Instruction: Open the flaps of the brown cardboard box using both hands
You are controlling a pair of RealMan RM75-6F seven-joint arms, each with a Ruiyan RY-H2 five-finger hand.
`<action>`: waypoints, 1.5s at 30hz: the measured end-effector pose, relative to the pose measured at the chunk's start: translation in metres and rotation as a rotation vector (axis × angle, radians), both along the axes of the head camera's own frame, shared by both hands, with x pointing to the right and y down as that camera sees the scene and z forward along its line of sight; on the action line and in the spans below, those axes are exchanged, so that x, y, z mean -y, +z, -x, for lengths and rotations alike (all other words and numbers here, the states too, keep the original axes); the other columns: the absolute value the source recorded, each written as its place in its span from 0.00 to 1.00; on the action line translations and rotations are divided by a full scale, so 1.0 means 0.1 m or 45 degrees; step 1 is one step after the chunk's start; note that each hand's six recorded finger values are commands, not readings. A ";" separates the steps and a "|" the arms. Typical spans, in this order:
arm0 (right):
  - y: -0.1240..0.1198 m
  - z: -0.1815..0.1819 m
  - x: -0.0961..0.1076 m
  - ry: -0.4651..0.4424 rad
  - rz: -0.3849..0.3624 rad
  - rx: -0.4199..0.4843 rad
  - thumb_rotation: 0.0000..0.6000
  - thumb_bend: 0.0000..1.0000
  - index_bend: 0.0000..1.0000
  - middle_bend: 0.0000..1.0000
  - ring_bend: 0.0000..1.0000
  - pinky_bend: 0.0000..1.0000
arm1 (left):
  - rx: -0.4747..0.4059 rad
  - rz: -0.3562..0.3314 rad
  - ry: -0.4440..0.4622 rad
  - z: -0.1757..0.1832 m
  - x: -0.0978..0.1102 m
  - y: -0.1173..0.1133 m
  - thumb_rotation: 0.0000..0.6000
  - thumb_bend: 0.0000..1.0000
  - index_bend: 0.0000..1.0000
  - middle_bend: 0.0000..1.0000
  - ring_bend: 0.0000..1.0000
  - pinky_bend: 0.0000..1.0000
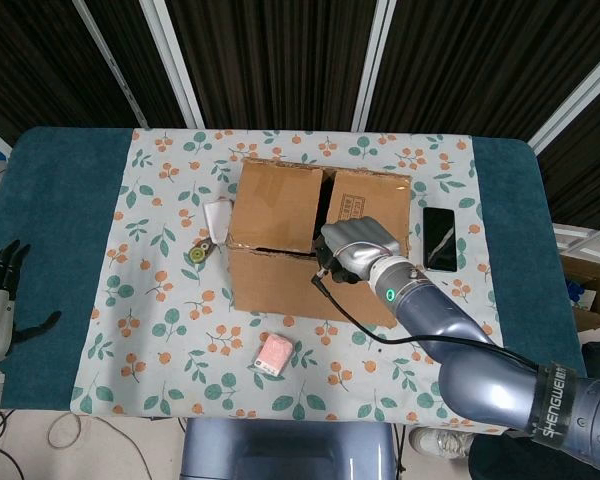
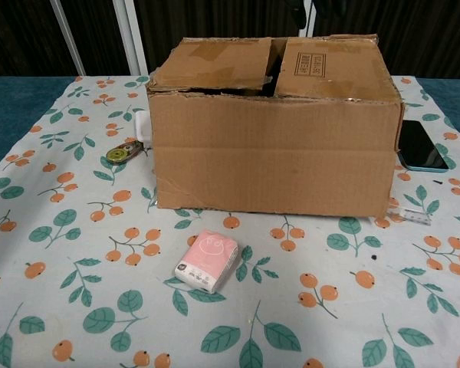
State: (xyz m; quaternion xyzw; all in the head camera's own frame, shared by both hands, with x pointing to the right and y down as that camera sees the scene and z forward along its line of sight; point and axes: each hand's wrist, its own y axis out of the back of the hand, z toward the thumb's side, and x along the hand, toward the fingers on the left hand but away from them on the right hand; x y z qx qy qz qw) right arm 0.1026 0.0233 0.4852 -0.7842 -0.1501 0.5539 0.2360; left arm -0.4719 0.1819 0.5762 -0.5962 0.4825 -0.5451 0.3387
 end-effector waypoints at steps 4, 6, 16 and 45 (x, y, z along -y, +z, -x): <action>0.02 -0.17 0.05 -0.009 -0.093 -0.029 1.00 0.85 0.50 0.34 0.38 0.34 | 0.001 0.001 0.000 0.00 0.00 0.00 1.00 0.14 0.00 0.00 0.00 0.00; 0.03 -0.28 0.09 -0.011 -0.158 -0.048 1.00 0.77 0.44 0.28 0.32 0.31 | 0.004 0.004 0.004 0.00 0.00 0.00 1.00 0.14 0.00 0.00 0.00 0.00; 0.03 -1.61 0.00 0.067 -0.700 -0.192 1.00 0.30 0.01 0.00 0.00 0.22 | 0.049 0.003 0.049 -0.06 -0.01 0.03 1.00 0.14 0.00 0.00 0.00 0.00; 0.43 -3.68 -1.62 0.374 -1.008 -0.346 1.00 0.16 0.00 0.00 0.00 0.21 | 0.087 0.110 0.519 -1.00 0.62 -0.21 1.00 0.40 0.00 0.00 0.00 0.02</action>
